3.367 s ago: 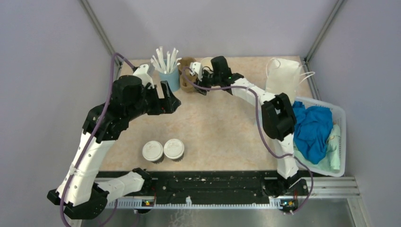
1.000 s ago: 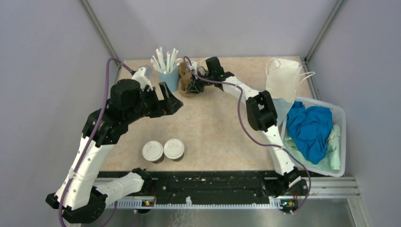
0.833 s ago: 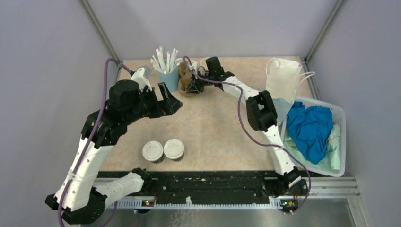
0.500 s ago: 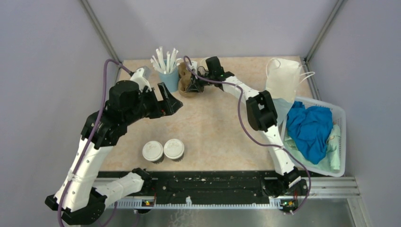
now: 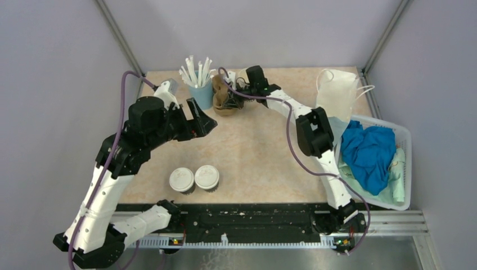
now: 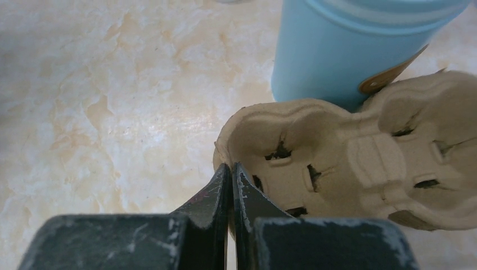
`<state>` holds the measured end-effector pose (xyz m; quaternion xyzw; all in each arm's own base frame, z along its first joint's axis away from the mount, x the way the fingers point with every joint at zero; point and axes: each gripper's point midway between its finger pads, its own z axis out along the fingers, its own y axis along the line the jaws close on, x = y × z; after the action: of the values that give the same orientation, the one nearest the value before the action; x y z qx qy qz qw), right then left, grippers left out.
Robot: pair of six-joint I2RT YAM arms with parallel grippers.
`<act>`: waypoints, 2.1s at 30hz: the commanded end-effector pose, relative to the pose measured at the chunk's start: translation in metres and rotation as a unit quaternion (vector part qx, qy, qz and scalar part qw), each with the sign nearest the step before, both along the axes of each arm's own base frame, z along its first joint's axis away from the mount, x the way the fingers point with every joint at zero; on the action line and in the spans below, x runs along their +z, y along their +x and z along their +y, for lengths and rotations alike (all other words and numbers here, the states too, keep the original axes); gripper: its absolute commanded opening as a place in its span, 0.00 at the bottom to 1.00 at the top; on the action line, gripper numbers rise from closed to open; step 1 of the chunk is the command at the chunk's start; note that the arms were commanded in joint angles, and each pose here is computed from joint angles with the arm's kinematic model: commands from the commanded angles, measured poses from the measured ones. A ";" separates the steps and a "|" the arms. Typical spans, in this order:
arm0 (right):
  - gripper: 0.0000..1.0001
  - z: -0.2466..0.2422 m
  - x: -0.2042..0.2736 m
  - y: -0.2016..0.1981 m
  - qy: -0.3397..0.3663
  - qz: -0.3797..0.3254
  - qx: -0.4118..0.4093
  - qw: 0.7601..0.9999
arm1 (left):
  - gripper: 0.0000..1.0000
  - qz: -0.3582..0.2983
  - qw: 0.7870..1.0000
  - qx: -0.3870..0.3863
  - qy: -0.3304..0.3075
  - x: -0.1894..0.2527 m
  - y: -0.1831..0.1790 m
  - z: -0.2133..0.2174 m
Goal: Pack the takeout coffee
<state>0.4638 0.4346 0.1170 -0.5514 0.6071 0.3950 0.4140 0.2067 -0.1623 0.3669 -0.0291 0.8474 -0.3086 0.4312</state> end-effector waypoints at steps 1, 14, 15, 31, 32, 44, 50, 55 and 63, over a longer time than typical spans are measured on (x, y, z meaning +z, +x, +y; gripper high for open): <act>0.00 -0.002 0.098 0.007 0.040 -0.138 0.000 0.990 | 0.93 -0.032 0.999 0.010 -0.019 0.014 0.007 0.000; 0.00 -0.004 0.156 0.005 0.046 -0.344 -0.031 0.937 | 0.92 -0.043 0.998 0.033 -0.016 0.013 0.012 0.006; 0.00 -0.004 0.161 0.004 0.045 -0.358 -0.032 0.932 | 0.92 -0.044 0.998 0.034 -0.017 0.014 0.013 0.007; 0.00 -0.003 0.228 0.005 0.058 -0.430 -0.041 0.900 | 0.92 -0.051 0.997 0.040 -0.028 0.026 0.008 0.010; 0.00 -0.003 0.233 0.003 0.061 -0.432 -0.041 0.899 | 0.92 -0.052 0.997 0.041 -0.030 0.027 0.007 0.011; 0.00 -0.031 0.273 -0.027 0.024 -0.432 -0.055 0.900 | 0.93 -0.061 0.996 0.030 -0.058 0.047 -0.002 0.009; 0.00 -0.046 0.271 -0.060 0.004 -0.406 -0.051 0.912 | 0.93 -0.035 0.994 0.014 -0.106 0.053 -0.009 -0.004; 0.00 -0.064 0.284 -0.096 0.020 -0.366 -0.076 0.927 | 0.90 -0.014 0.991 0.003 -0.134 0.057 -0.012 -0.014; 0.00 -0.078 0.272 -0.171 0.062 -0.253 -0.104 0.960 | 0.83 0.059 0.980 -0.003 -0.190 0.043 -0.016 -0.032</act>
<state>0.3333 0.3623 0.3704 -0.5853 0.4909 0.1821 0.6191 0.1922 -0.1844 0.3989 -0.0979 0.8172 -0.4165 0.3862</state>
